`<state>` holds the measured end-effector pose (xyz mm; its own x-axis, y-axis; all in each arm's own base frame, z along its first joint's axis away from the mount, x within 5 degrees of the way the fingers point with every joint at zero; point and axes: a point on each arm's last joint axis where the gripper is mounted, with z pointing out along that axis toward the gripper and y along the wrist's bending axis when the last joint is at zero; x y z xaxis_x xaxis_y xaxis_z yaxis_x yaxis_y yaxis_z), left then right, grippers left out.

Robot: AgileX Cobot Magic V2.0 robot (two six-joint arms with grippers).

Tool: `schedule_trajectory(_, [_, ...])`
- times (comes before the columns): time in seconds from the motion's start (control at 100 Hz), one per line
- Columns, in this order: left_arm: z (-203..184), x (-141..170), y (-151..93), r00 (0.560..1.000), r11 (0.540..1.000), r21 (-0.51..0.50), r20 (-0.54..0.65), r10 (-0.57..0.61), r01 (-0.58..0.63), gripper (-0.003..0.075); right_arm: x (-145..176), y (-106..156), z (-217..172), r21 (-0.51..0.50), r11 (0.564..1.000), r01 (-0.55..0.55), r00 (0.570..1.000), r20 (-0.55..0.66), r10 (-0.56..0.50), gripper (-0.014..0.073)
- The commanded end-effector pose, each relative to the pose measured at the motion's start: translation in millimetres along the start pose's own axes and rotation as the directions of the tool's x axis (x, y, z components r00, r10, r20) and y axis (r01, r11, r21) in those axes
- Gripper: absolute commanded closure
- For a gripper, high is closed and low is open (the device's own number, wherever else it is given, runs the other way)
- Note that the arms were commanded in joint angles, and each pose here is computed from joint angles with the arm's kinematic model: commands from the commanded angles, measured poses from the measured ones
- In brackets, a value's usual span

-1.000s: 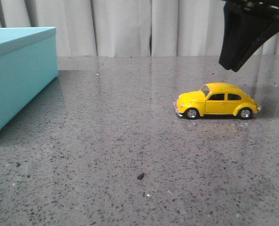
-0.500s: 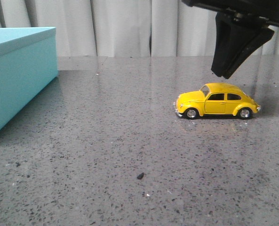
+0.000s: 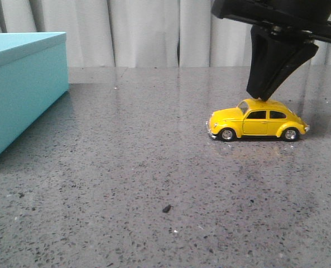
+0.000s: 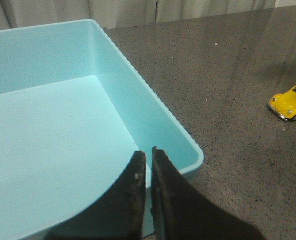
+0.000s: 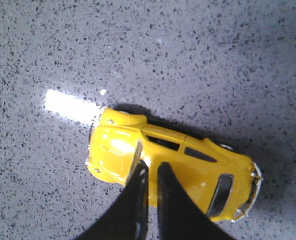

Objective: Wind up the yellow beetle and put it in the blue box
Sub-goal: 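Press down and drag the beetle backward with the right gripper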

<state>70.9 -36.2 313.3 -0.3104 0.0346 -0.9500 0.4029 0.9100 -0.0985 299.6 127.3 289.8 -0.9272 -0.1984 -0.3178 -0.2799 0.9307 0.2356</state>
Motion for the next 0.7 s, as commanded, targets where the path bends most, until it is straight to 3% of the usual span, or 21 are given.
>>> schedule_trajectory(0.0, [-2,-15,0,0.997,1.000,-0.006,0.077,-0.008,0.008,0.0740,-8,5,-17,-0.019,1.000,0.004,0.996,0.089,-0.002,0.0641])
schedule_trajectory(0.69, [-2,-15,0,0.997,1.000,-0.006,0.077,-0.008,0.008,0.0740,-6,-2,1,0.026,1.000,0.016,1.000,-0.003,-0.016,0.0641])
